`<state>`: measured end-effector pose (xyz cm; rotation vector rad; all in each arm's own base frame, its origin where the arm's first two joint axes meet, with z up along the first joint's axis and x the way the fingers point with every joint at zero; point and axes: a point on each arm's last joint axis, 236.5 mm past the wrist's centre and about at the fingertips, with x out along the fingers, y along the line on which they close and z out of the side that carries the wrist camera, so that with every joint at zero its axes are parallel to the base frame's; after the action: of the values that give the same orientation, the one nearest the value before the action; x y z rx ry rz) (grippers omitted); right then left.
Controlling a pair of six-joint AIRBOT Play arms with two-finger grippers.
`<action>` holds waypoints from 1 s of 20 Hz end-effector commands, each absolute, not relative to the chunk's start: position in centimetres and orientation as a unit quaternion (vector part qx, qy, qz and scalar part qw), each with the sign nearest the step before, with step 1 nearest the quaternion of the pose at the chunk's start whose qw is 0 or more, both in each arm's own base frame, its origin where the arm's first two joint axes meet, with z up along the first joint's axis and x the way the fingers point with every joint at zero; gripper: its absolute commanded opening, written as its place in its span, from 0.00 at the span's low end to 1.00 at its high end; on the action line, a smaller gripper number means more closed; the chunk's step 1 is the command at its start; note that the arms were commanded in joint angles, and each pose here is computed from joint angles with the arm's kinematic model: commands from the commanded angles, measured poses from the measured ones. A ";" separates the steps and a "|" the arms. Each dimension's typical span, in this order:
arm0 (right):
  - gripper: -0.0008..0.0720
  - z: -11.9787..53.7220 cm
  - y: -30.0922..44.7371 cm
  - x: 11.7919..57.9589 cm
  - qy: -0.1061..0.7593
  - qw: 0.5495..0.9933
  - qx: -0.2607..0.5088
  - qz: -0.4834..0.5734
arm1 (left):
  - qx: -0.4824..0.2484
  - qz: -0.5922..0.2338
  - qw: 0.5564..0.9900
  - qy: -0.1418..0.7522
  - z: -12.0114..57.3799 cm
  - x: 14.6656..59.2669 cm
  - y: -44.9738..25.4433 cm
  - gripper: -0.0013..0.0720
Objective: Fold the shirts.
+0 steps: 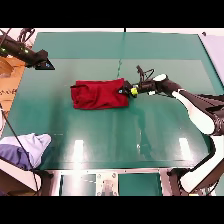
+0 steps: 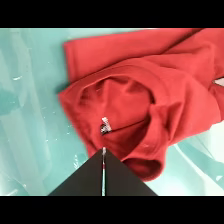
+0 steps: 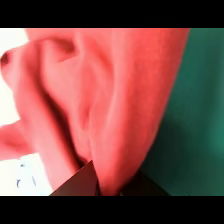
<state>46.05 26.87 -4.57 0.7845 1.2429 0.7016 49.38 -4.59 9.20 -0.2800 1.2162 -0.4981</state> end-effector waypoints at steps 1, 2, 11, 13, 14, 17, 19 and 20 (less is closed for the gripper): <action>0.04 3.6 27.7 48.1 0.494 0.706 0.347 0.370 | -0.129 -0.231 0.782 0.565 9.2 49.3 -4.6 0.05; 0.04 6.6 26.4 49.0 0.467 0.722 0.347 0.375 | -0.129 -0.232 0.781 0.565 9.2 49.2 -4.6 0.05; 0.04 21.3 -3.3 50.5 0.295 0.843 0.431 0.129 | -0.132 -0.232 0.776 0.572 9.2 48.9 -4.6 0.05; 0.04 20.8 -9.6 49.6 0.275 0.853 0.438 0.067 | -0.133 -0.232 0.777 0.570 9.2 48.9 -4.7 0.05; 0.04 20.5 -12.6 49.2 0.262 0.857 0.442 0.037 | -0.133 -0.233 0.777 0.570 9.2 48.9 -4.7 0.05; 0.04 19.9 -21.1 47.2 0.216 0.866 0.448 -0.055 | -0.135 -0.233 0.778 0.568 9.3 49.1 -4.8 0.05; 0.04 19.6 -25.3 45.6 0.196 0.865 0.451 -0.098 | -0.134 -0.233 0.778 0.567 9.3 49.1 -4.8 0.05; 0.04 19.3 -26.8 44.9 0.190 0.863 0.455 -0.113 | -0.134 -0.233 0.778 0.567 9.3 49.1 -4.8 0.05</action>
<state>47.44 -20.53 19.79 0.9456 0.4619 -0.0919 49.03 -4.77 9.21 -0.2893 1.2308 -0.5046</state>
